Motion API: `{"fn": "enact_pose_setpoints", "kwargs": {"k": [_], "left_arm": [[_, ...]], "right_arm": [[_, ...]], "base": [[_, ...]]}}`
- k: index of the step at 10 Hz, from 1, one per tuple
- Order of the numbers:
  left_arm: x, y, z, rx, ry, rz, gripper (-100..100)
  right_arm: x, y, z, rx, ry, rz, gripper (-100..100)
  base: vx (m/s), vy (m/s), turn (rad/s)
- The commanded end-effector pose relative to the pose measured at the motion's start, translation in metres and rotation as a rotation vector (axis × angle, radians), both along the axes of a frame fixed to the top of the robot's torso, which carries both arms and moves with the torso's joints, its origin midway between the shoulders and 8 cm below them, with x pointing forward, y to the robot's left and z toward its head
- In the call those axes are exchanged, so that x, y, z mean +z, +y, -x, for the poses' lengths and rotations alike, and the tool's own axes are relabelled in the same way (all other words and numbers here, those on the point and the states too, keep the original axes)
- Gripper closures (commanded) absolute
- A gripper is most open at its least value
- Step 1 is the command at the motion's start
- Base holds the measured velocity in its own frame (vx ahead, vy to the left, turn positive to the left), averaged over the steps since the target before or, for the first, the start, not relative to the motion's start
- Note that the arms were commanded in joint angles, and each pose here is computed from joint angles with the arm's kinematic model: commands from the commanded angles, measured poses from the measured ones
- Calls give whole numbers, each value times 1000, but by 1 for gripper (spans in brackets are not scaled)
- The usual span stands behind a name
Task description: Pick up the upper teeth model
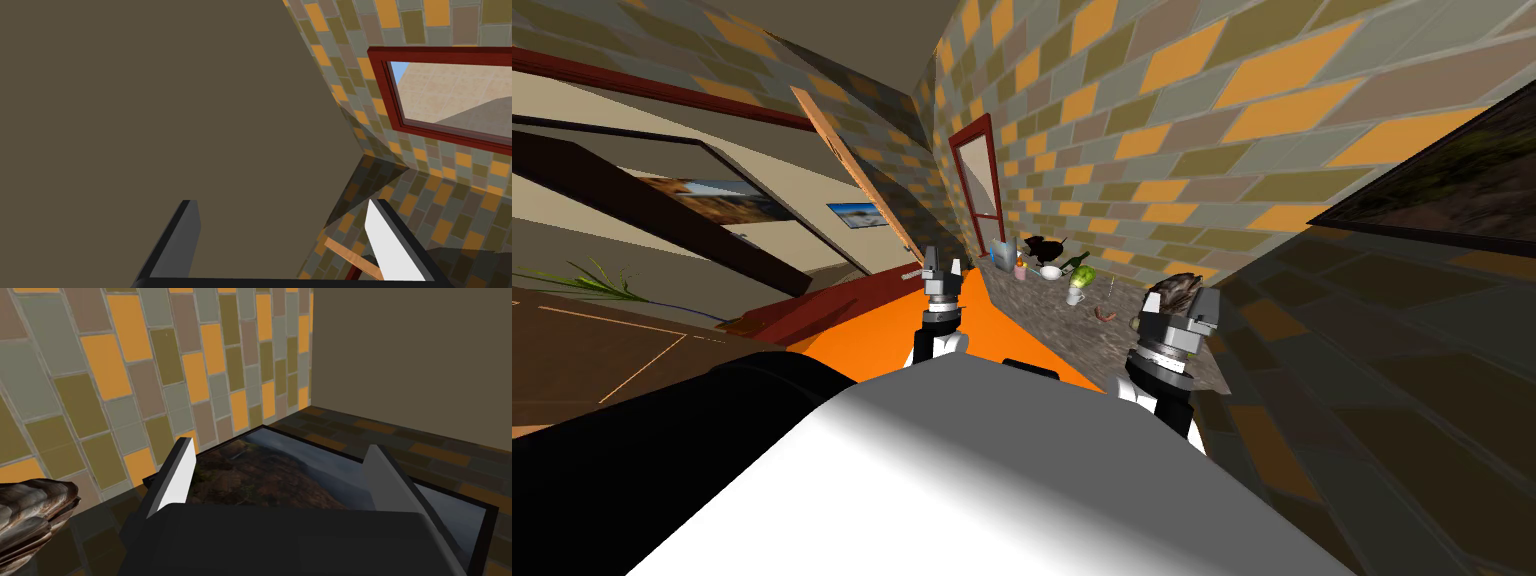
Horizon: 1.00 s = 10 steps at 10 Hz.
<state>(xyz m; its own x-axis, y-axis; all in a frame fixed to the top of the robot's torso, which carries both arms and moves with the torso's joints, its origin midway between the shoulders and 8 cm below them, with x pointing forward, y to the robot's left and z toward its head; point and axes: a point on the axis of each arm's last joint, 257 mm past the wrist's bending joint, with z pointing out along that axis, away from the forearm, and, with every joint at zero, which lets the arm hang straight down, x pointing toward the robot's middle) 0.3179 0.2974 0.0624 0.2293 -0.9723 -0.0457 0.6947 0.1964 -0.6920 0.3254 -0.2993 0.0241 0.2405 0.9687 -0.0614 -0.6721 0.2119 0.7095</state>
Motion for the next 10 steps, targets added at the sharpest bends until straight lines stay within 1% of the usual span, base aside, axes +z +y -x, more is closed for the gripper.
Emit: {"fn": "enact_pose_setpoints", "kwargs": {"k": [1, 3, 5, 6, 8, 9, 10], "left_arm": [[0, 0, 0, 0, 0, 0, 0], [0, 0, 0, 0, 0, 0, 0], [0, 0, 0, 0, 0, 0, 0], [0, 0, 0, 0, 0, 0, 0], [0, 0, 0, 0, 0, 0, 0], [0, 0, 0, 0, 0, 0, 0], [0, 0, 0, 0, 0, 0, 0]], "right_arm": [[-3, 5, -1, 19, 12, 27, -100], [-10, 13, -4, 55, 39, 79, -100], [-22, 22, -7, 93, 78, 135, -100], [-23, 24, -8, 99, 81, 146, -100], [-41, 32, -12, 137, 133, 213, -100], [-42, 34, -12, 145, 136, 227, -100], [-53, 37, -13, 163, 166, 264, -100]], "base": [[-43, 17, 6], [-104, 51, 10], [-135, 95, 22], [-111, 74, 6], [-112, 65, 44], [-91, 58, 8], [-82, 53, 44]]}}
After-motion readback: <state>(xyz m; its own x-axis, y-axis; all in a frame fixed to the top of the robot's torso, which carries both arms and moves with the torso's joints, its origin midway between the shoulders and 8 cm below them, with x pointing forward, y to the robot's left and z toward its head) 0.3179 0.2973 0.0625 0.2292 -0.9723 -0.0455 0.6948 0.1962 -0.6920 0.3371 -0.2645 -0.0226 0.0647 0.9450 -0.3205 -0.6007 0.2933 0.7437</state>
